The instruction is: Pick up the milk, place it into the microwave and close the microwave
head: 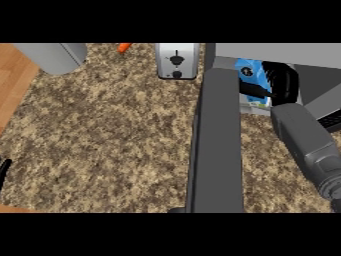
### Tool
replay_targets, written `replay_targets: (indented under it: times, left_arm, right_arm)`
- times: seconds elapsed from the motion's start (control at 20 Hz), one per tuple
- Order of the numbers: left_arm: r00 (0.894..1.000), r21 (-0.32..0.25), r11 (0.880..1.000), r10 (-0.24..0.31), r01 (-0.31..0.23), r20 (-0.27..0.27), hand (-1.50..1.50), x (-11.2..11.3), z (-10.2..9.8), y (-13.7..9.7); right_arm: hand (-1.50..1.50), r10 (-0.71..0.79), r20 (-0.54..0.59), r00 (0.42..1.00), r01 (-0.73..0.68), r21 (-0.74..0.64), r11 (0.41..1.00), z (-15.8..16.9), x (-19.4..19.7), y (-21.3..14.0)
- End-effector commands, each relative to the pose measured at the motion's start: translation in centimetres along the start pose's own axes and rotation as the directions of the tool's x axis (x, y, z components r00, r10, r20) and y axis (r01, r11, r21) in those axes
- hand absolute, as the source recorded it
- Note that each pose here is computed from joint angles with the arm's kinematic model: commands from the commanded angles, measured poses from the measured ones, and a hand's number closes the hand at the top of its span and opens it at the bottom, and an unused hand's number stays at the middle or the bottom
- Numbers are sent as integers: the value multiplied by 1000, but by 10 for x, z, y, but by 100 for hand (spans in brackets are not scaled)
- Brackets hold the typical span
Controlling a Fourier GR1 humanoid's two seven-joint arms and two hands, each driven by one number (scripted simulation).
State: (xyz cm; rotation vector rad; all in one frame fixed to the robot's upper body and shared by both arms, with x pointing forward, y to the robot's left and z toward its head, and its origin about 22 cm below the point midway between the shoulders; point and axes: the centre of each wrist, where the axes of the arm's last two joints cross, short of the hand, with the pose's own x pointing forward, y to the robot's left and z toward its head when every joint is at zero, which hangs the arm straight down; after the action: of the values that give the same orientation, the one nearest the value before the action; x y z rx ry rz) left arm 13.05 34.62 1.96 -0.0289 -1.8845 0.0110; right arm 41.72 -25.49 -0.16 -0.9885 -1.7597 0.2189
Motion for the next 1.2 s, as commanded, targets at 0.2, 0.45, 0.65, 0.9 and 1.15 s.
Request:
replay_targets:
  times: [0.2,0.45,0.65,0.9,1.15]
  left_arm:
    - [1000,-7,1000,17,-17,-14,-150,-8,-6,-1]
    - [1000,-12,1000,1,-1,-11,-150,-9,-7,2]
    - [1000,-4,1000,-6,6,-15,-150,-13,-9,-1]
    - [1000,-35,999,-3,3,0,-150,-11,-13,3]
    - [1000,-11,1000,-4,3,-12,-150,-17,-14,1]
  right_arm:
    - [-150,73,41,997,-74,20,997,8,10,15]
    - [-150,75,69,995,-74,-8,997,3,18,17]
    - [-150,64,80,995,-64,4,998,7,20,22]
    - [-150,66,86,994,-70,47,996,3,28,24]
    - [-150,37,94,995,-44,69,997,13,31,34]
